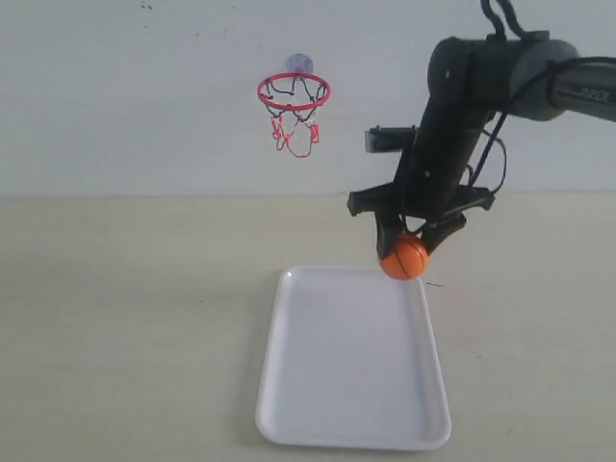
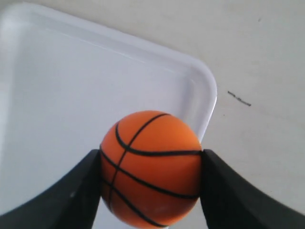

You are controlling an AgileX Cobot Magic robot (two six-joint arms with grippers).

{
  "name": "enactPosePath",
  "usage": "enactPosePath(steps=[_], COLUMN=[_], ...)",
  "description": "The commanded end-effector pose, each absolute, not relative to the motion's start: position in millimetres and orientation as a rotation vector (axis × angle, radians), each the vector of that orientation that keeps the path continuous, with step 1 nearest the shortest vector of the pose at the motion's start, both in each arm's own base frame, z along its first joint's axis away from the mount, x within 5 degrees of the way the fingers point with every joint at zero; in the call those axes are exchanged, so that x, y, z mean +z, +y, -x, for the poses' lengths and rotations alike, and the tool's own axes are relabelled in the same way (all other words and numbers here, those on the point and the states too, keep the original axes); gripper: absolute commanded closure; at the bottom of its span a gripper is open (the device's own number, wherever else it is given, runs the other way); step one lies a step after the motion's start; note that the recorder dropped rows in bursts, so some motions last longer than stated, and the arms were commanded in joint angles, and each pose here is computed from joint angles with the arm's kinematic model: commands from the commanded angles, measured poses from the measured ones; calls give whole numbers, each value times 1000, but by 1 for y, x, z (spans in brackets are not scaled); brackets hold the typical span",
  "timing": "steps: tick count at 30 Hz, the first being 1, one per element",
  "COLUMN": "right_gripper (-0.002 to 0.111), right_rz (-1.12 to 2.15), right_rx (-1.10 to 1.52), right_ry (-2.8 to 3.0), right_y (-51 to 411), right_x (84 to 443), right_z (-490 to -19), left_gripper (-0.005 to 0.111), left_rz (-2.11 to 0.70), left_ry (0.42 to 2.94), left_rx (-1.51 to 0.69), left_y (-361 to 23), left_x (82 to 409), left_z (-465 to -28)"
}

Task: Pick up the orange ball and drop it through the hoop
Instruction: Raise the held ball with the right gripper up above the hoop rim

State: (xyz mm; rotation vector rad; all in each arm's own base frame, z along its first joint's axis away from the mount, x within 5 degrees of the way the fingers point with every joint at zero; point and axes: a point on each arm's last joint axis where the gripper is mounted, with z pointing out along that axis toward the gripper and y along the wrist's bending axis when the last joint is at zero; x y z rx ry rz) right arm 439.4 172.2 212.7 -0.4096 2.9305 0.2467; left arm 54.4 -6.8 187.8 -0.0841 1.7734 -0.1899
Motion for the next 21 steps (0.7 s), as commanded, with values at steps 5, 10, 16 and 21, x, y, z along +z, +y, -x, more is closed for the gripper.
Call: enactPosePath(steps=[5, 10, 16, 21], right_gripper=[108, 108, 108, 108], right_rz=[437, 440, 580, 592], right_rx=[269, 269, 308, 321], right_ry=[2739, 2736, 2667, 2600], right_y=[176, 176, 180, 183], right_x=[272, 273, 275, 275], right_z=[-452, -452, -453, -458], left_gripper=[103, 103, 103, 103], left_rz=[76, 76, 76, 76], left_ry=[1778, 1778, 1778, 1778], left_rx=[-184, -184, -184, -184], left_y=[-7, -7, -7, -7], left_x=[187, 187, 187, 187], left_z=[-54, -54, -54, -54])
